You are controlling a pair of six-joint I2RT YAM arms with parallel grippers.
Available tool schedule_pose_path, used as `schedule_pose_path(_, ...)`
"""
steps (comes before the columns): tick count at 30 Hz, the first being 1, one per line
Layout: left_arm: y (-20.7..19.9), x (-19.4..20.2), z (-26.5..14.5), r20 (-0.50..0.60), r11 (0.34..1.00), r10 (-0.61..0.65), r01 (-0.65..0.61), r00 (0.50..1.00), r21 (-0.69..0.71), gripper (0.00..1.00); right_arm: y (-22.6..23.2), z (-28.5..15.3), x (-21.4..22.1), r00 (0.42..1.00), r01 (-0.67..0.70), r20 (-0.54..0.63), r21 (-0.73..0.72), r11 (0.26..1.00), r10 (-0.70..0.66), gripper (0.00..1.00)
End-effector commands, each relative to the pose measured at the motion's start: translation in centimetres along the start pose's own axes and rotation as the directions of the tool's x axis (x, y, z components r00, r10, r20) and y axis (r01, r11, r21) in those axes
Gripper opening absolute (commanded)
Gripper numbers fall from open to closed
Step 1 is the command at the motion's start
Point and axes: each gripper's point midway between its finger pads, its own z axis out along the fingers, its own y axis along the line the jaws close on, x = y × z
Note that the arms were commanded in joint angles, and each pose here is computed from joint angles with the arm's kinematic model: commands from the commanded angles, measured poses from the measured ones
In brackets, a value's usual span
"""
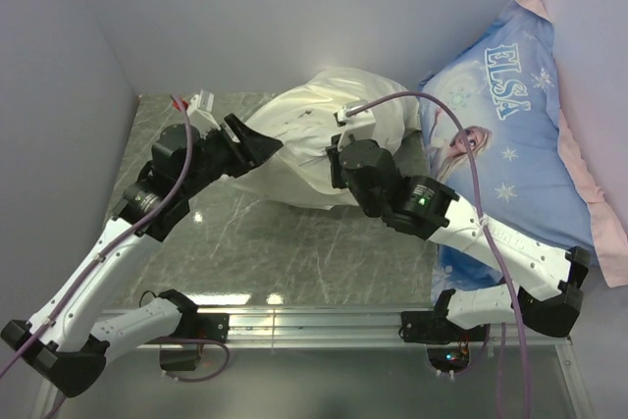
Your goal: Remove the pillowcase from the pillow
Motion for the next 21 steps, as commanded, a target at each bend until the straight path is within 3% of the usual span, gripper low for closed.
schedule_pose_path(1,-1.0,-3.0,-2.3,0.116,0.998,0.056,-0.055,0.992,-0.013,0.62,-3.3,-1.3,-5.7,0.985,-0.104,0.146,0.058,0.993,0.095,0.0)
schedule_pose_path(6,2.8,-3.5,-4.3,0.196,0.983,0.023,0.013,0.98,-0.185,0.59,-5.2,-1.2,-8.0,0.978,-0.13,0.173,0.09,0.987,0.113,0.0)
schedule_pose_path(10,6.2,-4.0,-6.5,0.283,0.947,0.03,0.063,0.959,-0.316,0.62,-5.8,-0.9,-9.0,0.977,-0.13,0.184,0.107,0.986,0.109,0.0)
schedule_pose_path(15,7.5,-4.5,-6.9,0.327,0.935,0.07,0.053,0.942,-0.351,0.67,-7.2,-1.1,-10.0,0.97,-0.153,0.205,0.116,0.981,0.127,0.0)
schedule_pose_path(21,4.8,-5.9,-4.5,0.318,0.957,0.205,-0.122,0.926,-0.262,0.66,-7.8,-1.6,-10.2,0.968,-0.162,0.21,0.11,0.981,0.136,0.0)
